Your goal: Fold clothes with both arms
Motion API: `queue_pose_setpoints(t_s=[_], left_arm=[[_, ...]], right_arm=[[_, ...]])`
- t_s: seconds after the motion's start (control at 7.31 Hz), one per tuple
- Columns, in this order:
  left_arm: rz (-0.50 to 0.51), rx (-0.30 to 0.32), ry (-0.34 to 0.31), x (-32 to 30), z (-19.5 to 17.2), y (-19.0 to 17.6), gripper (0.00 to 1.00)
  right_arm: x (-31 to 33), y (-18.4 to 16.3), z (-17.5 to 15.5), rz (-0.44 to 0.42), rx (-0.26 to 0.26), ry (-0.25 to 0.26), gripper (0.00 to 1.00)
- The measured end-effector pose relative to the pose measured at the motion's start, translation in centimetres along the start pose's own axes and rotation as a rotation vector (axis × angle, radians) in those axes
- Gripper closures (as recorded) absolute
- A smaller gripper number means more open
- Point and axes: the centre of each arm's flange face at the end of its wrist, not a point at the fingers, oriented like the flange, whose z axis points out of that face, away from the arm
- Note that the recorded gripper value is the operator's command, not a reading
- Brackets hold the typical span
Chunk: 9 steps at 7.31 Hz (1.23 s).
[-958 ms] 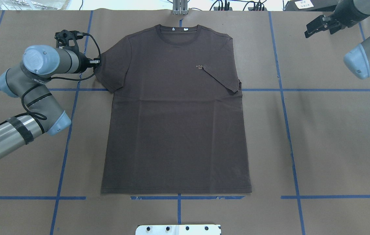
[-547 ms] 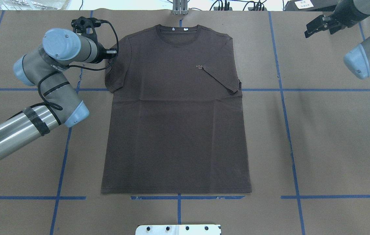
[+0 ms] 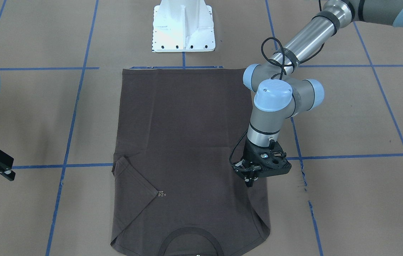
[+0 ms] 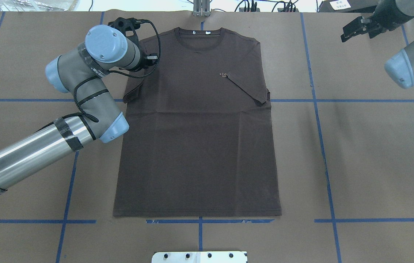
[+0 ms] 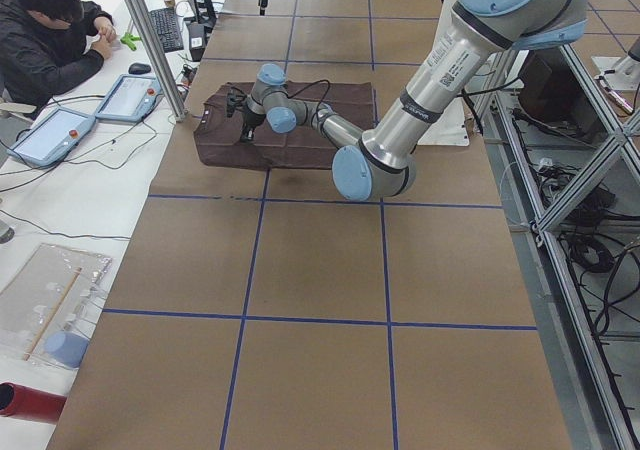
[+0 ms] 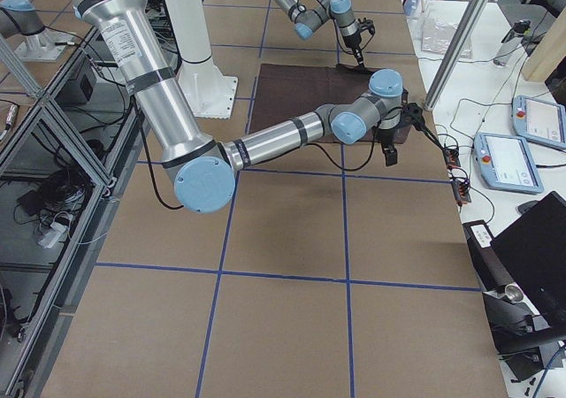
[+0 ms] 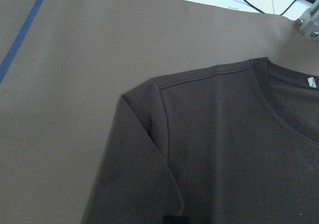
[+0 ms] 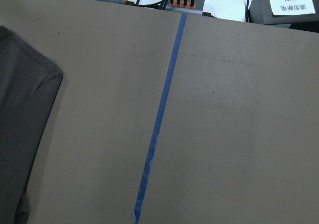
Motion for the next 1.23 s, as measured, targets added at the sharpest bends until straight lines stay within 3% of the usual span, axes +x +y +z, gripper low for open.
queue_pose_setpoints(t_s=[0.41,0.55,0.82,1.23], left_arm=[[-0.033,-0.017,-0.001,1.3,0.5,1.3,1.0],[-0.044,-0.02,-0.006,1.9,0.9,1.3,0.04],[-0.02,-0.025,-0.016,2.4,1.5,1.2,0.0],[0.138,-0.023,0.013,1.3,-0.3,1.5,0.0]], right_arm=[[0.1,0.1,0.1,0.001,-0.002,0.001,0.0],[0.2,0.1,0.1,0.002,-0.002,0.001,0.0],[0.3,0.3,0.2,0.004,-0.005,0.002,0.0],[-2.5,1.2,0.4,0.037,-0.008,-0.024,0.0]])
